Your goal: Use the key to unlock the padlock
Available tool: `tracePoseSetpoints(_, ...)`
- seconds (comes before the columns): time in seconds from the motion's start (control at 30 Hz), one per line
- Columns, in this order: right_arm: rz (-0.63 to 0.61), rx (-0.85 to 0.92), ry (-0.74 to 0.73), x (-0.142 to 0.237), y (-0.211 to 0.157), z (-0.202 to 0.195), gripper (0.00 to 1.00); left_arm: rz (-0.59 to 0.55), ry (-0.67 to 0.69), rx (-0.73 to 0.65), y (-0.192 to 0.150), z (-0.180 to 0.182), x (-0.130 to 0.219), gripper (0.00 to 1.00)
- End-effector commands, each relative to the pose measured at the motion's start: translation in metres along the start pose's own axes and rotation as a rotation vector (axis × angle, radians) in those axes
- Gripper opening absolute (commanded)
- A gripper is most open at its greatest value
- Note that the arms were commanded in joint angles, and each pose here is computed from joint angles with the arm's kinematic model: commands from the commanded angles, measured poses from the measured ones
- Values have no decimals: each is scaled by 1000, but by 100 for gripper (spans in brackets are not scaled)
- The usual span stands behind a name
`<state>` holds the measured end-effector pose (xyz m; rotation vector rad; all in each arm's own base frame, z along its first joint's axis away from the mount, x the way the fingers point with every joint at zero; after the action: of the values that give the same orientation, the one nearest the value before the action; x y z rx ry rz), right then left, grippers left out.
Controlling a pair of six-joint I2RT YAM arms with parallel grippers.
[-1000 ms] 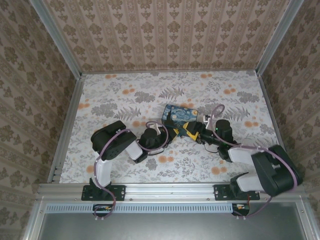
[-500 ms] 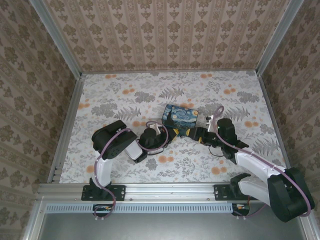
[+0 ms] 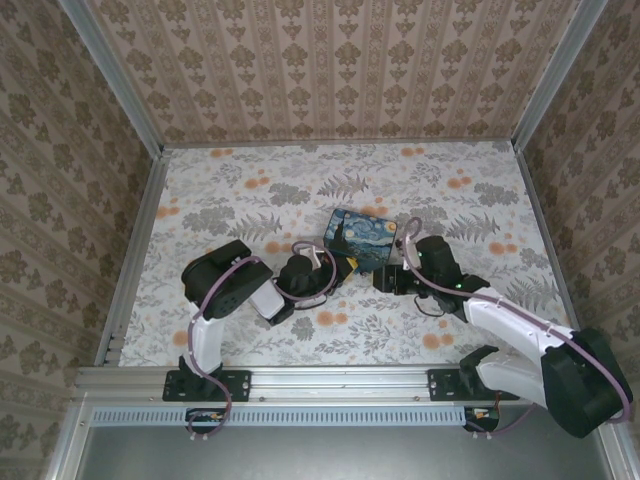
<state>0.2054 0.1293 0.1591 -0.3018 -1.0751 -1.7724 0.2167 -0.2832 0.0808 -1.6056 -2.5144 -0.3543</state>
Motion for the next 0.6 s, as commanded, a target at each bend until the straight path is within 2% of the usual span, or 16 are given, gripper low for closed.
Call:
tracePoseSetpoints(0.0, 18, 124, -127, -5, 3, 3, 46, 43, 59, 19, -2, 4, 0, 0)
tracePoseSetpoints(0.17, 47, 233, -223, -15, 1, 10, 47, 57, 71, 32, -2, 2, -1, 0)
tracePoseSetpoints(0.57, 92, 418, -350, -39, -1, 26, 47, 77, 91, 41, -3, -2, -1, 0)
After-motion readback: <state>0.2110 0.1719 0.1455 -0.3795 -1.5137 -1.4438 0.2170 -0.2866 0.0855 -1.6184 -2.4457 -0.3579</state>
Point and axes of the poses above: each hand's point on the last joint's axis, 136 mm out from that joint toward the fingers, its own x axis back along the fingers, its own z axis along the line the jaws close on, y = z × x, the point moved 10 cm from there along x, back along the fingers, and after that the axes turned 2 degrees about -x, right-handed, at the moved point
